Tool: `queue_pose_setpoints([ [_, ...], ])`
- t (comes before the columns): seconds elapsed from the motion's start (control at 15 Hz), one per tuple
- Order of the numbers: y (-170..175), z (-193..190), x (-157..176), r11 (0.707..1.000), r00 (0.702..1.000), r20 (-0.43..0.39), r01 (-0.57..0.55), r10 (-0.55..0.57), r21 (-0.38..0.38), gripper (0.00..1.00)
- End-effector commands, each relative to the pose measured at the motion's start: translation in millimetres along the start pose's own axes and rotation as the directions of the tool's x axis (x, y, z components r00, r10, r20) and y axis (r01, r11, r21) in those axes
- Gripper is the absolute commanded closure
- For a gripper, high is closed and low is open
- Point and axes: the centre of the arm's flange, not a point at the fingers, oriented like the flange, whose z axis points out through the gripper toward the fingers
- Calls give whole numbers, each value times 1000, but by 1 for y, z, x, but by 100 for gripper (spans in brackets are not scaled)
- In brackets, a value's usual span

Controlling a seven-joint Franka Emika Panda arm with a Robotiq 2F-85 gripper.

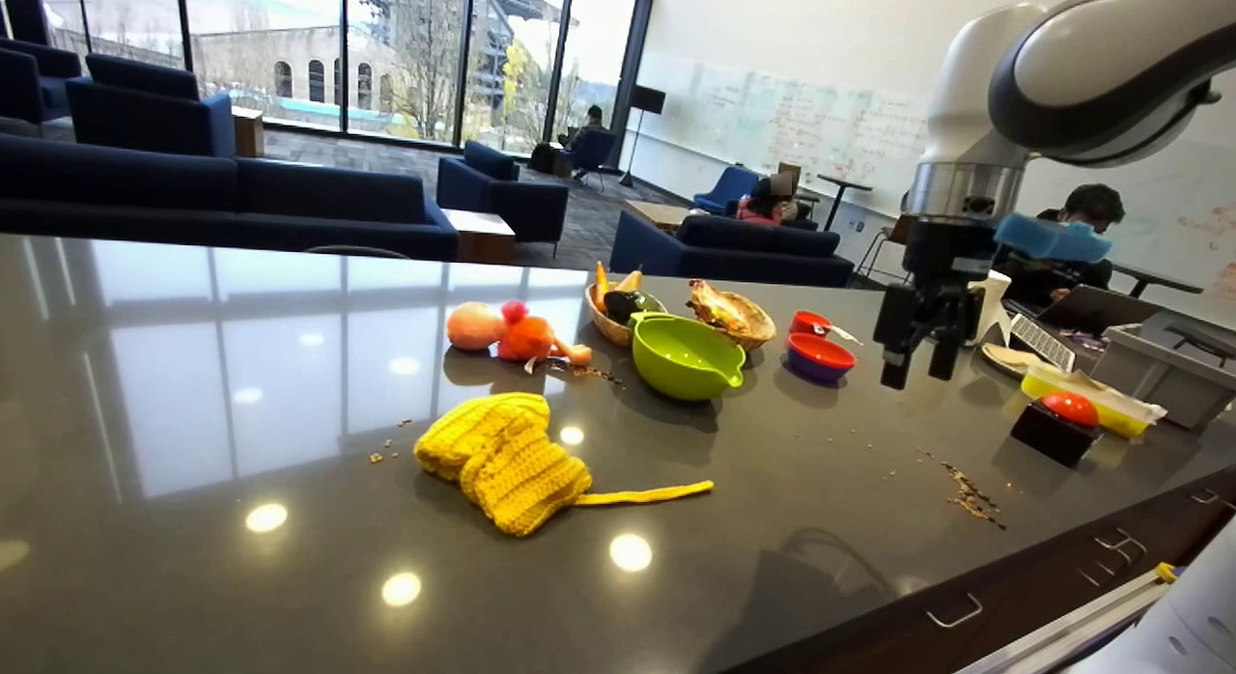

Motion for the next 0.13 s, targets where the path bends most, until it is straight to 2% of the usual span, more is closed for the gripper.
queue_pose_setpoints([
  [0.0, 9, -5, -7, 1000, 1000, 16, 11, -10, -17, 0],
  [0.07, 16, -10, -14, 999, 1000, 25, 16, -15, -28, 0],
])
